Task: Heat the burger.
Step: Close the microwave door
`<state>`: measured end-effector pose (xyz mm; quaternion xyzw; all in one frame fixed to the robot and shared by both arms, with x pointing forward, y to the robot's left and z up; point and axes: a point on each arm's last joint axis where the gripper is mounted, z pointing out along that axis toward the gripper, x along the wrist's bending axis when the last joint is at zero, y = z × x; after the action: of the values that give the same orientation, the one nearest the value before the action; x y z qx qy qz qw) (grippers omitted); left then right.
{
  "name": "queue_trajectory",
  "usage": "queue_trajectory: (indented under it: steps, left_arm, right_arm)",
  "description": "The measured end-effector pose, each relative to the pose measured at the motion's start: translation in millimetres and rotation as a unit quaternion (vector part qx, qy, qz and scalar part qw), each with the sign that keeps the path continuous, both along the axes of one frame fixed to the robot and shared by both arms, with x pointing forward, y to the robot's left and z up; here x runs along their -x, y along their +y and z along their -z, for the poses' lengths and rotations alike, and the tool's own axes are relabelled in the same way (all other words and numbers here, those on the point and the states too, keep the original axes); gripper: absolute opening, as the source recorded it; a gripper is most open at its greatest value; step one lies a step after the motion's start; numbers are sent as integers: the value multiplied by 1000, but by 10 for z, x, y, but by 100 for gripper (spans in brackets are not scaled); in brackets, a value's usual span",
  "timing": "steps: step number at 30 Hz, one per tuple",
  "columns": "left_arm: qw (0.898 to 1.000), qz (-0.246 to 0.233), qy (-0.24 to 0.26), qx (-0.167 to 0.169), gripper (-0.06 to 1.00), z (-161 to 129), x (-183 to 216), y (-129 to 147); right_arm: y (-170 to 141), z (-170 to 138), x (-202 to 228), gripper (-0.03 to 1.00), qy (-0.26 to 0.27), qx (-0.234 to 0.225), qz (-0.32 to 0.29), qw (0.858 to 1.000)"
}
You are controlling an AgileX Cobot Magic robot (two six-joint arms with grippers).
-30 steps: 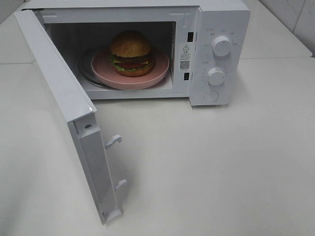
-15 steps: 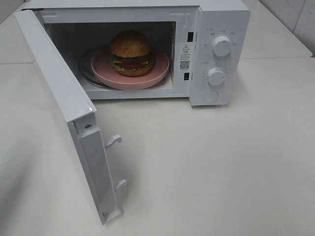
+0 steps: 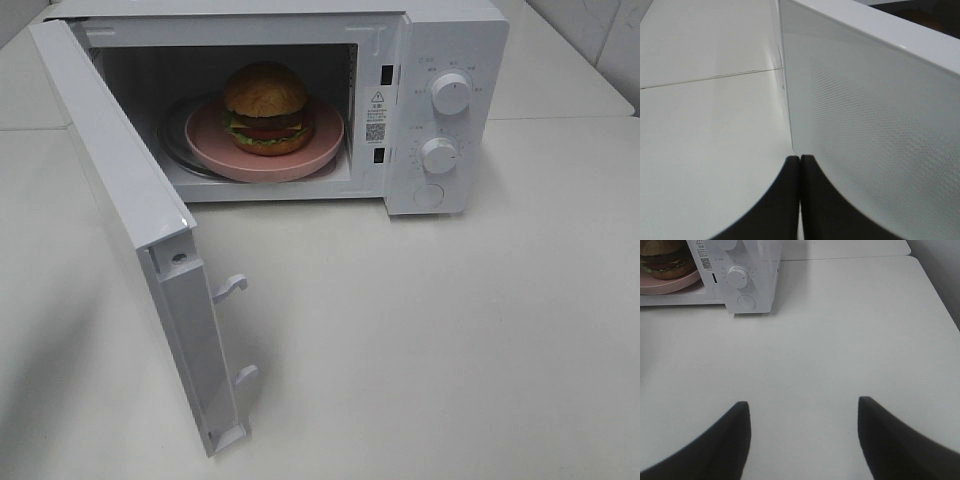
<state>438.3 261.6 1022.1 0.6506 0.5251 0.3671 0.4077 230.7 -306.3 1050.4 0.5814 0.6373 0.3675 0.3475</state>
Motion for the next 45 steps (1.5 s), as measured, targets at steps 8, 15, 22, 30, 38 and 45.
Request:
queue_trajectory:
  steps: [8,15,22,30,38,45]
  left_arm:
    - [999,-10,-5,-30,0,268,-263,-142]
    - [999,-17,-16,-25,0,361,-364,-163]
    - [999,21,-46,4,0,431,-461,-273]
    - [994,75,-67,40,0,566,-569,-422]
    - [990,117,-78,30,0,553,-778,-554]
    - [988,123,-83,30,0,546,-901,-603]
  right_arm:
    - [0,0,0,61,0,0,0,1000]
    - [0,0,0,61,0,0,0,1000]
    - [0,0,0,61,0,0,0,1000]
    - [0,0,0,61,0,0,0,1000]
    - [0,0,0,61,0,0,0,1000]
    - [0,0,0,61,0,0,0,1000]
